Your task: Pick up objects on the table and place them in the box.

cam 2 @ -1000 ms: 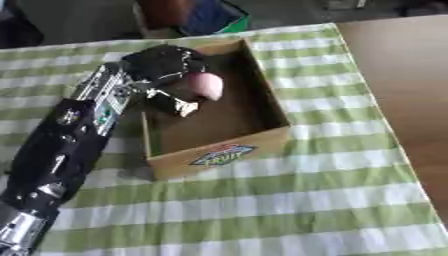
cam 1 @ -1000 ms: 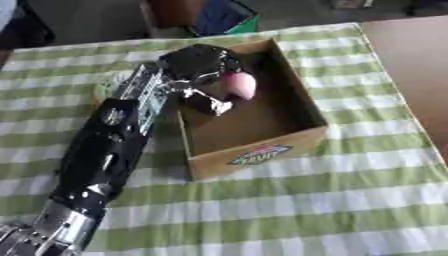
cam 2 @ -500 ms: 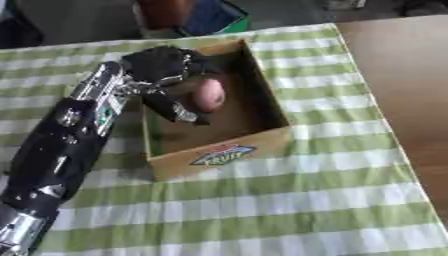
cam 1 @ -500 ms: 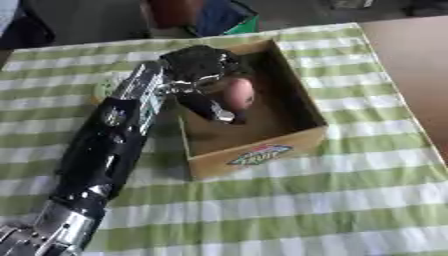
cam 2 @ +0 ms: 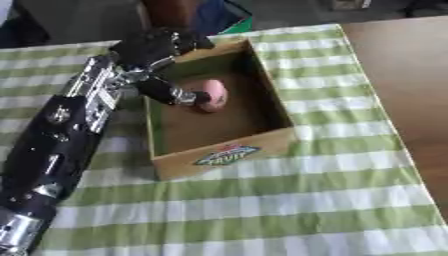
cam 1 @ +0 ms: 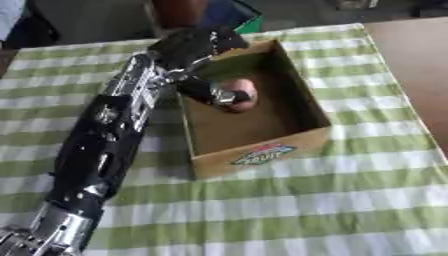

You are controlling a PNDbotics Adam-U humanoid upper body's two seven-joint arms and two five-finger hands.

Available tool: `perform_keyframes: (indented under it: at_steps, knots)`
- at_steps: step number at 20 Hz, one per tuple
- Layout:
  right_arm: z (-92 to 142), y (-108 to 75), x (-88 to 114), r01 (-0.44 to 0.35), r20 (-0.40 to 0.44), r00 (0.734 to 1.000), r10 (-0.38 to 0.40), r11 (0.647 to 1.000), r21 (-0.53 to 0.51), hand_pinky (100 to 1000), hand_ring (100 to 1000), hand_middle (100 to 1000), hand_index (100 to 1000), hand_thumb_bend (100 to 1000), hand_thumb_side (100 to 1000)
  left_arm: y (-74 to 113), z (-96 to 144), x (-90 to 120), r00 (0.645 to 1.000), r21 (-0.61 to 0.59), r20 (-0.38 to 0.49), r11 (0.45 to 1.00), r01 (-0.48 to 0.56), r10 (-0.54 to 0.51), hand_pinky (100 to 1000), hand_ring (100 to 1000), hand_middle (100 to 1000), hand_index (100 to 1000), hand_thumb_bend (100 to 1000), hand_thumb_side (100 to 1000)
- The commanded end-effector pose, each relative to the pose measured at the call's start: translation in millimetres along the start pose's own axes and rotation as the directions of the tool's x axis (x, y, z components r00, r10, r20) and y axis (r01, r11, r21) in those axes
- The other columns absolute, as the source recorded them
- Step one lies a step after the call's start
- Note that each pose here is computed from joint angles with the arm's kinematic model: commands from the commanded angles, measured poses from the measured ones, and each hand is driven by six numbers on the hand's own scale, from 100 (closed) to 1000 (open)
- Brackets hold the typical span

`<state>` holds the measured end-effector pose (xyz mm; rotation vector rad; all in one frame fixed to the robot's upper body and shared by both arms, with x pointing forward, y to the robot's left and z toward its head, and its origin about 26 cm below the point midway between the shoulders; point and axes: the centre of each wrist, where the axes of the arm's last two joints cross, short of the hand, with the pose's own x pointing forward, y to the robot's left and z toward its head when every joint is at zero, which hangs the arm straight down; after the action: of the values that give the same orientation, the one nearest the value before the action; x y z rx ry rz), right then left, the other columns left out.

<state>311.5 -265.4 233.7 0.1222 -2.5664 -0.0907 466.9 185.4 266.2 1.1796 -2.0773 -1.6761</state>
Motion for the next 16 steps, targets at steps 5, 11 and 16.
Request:
perform_keyframes:
  at_steps: [5, 11, 16]
  knots:
    - [-0.7, -7.4, 7.6, -0.044, 0.012, 0.999, 0.044, 0.999, 0.000, 790, 700, 480, 832, 100, 863, 44.9, 42.7, -40.3, 0.990, 0.148, -0.128, 0.986, 0.078, -0.059, 659, 864, 813, 926, 494, 996]
    - [2.8, -13.0, 7.5, -0.069, -0.001, 0.998, 0.069, 0.998, -0.008, 792, 701, 477, 833, 100, 864, 50.6, 88.2, -70.7, 0.980, 0.041, -0.184, 0.995, 0.086, -0.077, 655, 863, 813, 920, 461, 1000]
    - [5.1, -15.5, 7.2, -0.083, -0.010, 0.996, 0.083, 0.996, -0.013, 793, 701, 476, 833, 100, 862, 58.3, 122.3, -85.6, 0.973, -0.042, -0.216, 0.996, 0.079, -0.086, 651, 861, 809, 911, 501, 1000]
